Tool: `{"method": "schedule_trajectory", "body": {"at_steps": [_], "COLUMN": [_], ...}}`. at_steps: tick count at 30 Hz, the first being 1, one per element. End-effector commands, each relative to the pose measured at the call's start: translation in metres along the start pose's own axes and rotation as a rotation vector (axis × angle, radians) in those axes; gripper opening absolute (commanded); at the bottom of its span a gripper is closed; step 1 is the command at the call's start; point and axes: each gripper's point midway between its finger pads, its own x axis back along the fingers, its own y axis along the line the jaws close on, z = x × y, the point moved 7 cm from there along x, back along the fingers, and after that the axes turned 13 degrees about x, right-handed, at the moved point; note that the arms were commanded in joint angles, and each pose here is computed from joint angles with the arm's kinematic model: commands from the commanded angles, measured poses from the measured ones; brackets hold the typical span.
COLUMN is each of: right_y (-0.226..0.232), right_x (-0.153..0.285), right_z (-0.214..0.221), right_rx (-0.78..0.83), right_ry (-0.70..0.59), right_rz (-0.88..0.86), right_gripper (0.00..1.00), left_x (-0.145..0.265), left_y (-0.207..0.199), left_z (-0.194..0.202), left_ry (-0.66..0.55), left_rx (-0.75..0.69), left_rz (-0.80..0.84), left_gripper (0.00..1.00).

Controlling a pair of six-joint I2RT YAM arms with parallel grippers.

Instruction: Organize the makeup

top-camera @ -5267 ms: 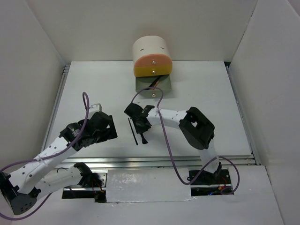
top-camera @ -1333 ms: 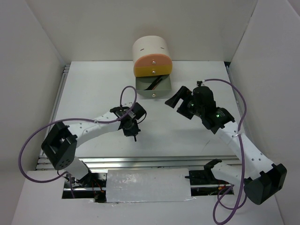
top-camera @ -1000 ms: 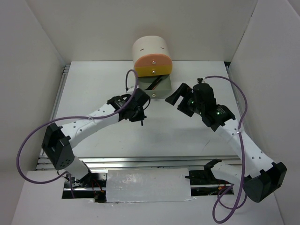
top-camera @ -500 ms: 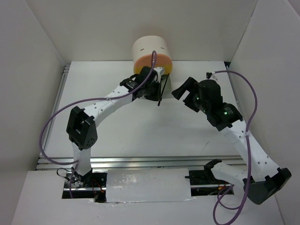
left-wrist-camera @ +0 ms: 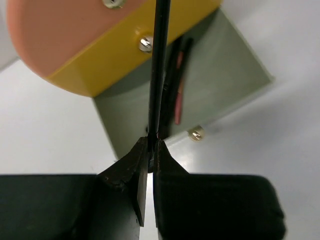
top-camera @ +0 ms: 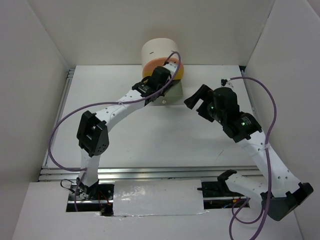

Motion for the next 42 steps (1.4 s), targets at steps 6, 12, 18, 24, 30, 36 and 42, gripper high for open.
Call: {"method": "schedule_trajectory", "body": {"at_steps": [6,12,18,24,30,36,42], "right_y": [0.008,0.008,0.007,0.011,0.011,0.012,0.012], "right_x": [0.018,0.016,0.011,0.006,0.003,0.001,-0.001], "right_z": [-0.005,-0.005,0.000,-0.001,0.000,0.003,0.007], "right_rx": [0.032,0.041,0.048,0.050,0.047,0.047,0.049], "right_ry": [-0.033,-0.031,0.004,0.015,0.018,0.029,0.044], "right_rz": [-0.038,-0.027,-0.018,-0.022,-0.024,-0.033,-0.046], "right_gripper": [0.93,0.93,0.93,0.93,0.92,0.92,0.91], "left_x": [-0.037,-0.052,-0.066,-0.070,-0.067,-0.067,-0.077], "left_y": [0.011,0.030,0.048,0.042,0.037,0.028,0.030], "left_z": [-0.009,0.005,0.006,0.017,0.028,0.038,0.053], "left_ry": [-0.185,-0.173,-0.134,-0.085,-0.060,-0.044,0.005], "left_rx": [-0.249,-0.313,-0.253,-0.230,-0.244,-0.266,-0.292], "left_rz": [-0.189,-0.194,-0.076,-0.027,-0.031,-0.025,-0.062], "left_gripper": [0.00,0.05,0.12,0.14,0.12,0.34,0.50]}}
